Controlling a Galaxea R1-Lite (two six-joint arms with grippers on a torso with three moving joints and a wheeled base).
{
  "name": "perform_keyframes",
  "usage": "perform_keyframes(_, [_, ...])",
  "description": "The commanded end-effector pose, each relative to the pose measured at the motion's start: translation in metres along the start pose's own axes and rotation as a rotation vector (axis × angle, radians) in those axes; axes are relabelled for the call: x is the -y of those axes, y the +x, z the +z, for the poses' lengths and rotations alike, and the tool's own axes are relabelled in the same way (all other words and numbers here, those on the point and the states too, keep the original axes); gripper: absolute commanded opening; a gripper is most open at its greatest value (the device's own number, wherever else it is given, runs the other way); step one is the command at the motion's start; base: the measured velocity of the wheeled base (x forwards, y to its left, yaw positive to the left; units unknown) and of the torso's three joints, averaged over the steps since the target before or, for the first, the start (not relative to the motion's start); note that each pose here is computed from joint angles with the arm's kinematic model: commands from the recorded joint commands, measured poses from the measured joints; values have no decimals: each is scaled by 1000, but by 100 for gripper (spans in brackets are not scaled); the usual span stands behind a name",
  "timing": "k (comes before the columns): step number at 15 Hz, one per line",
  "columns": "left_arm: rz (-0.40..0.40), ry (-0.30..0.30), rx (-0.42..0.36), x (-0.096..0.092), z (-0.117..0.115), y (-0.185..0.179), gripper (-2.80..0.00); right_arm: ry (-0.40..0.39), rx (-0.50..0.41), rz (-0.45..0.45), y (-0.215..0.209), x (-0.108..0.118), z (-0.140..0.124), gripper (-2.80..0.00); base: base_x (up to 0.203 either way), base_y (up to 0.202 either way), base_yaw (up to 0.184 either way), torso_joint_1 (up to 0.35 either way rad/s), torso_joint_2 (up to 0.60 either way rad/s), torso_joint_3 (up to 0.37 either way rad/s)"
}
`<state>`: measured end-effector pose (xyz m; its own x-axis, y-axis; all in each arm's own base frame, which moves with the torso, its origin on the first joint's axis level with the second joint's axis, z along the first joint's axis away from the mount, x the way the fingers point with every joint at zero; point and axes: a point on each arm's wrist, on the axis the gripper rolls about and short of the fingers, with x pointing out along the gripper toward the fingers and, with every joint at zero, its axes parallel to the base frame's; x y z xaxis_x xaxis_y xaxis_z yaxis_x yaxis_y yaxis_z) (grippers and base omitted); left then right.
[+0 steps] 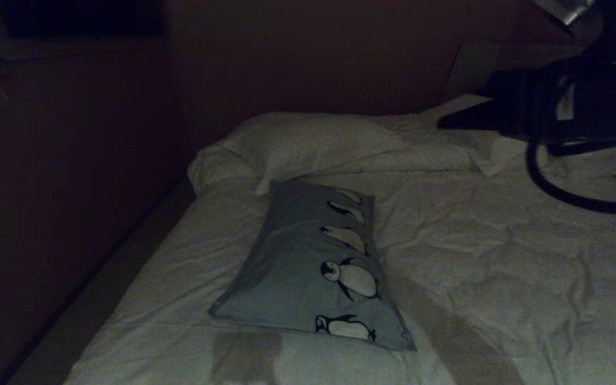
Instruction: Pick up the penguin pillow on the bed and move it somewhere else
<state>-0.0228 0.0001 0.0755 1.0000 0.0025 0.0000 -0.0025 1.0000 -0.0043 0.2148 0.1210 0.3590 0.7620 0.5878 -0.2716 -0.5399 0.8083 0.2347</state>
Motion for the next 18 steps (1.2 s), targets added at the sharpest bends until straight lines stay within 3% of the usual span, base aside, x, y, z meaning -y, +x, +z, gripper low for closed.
perform_keyframes(1, [1, 0, 0, 0, 0, 0, -280, 60, -309, 90, -69, 0, -41, -280, 0, 0, 0, 0, 0, 0])
perform_keyframes(5, [1, 0, 0, 0, 0, 0, -280, 42, -196, 45, -142, -6, -66, -280, 0, 0, 0, 0, 0, 0])
perform_keyframes(6, [1, 0, 0, 0, 0, 0, -280, 36, -170, -11, -155, -6, -74, -280, 0, 0, 0, 0, 0, 0])
perform_keyframes(8, [1, 0, 0, 0, 0, 0, -280, 48, -104, -226, -174, -2, -88, -280, 0, 0, 0, 0, 0, 0])
perform_keyframes(11, [1, 0, 0, 0, 0, 0, -280, 135, 60, -501, -205, 0, -97, -280, 0, 0, 0, 0, 0, 0])
perform_keyframes(14, [1, 0, 0, 0, 0, 0, -280, 185, 200, -674, -237, -5, -112, -280, 0, 0, 0, 0, 0, 0])
perform_keyframes(18, [1, -2, 0, 0, 0, 0, -280, 227, 396, -846, -273, -29, -145, -280, 0, 0, 0, 0, 0, 0])
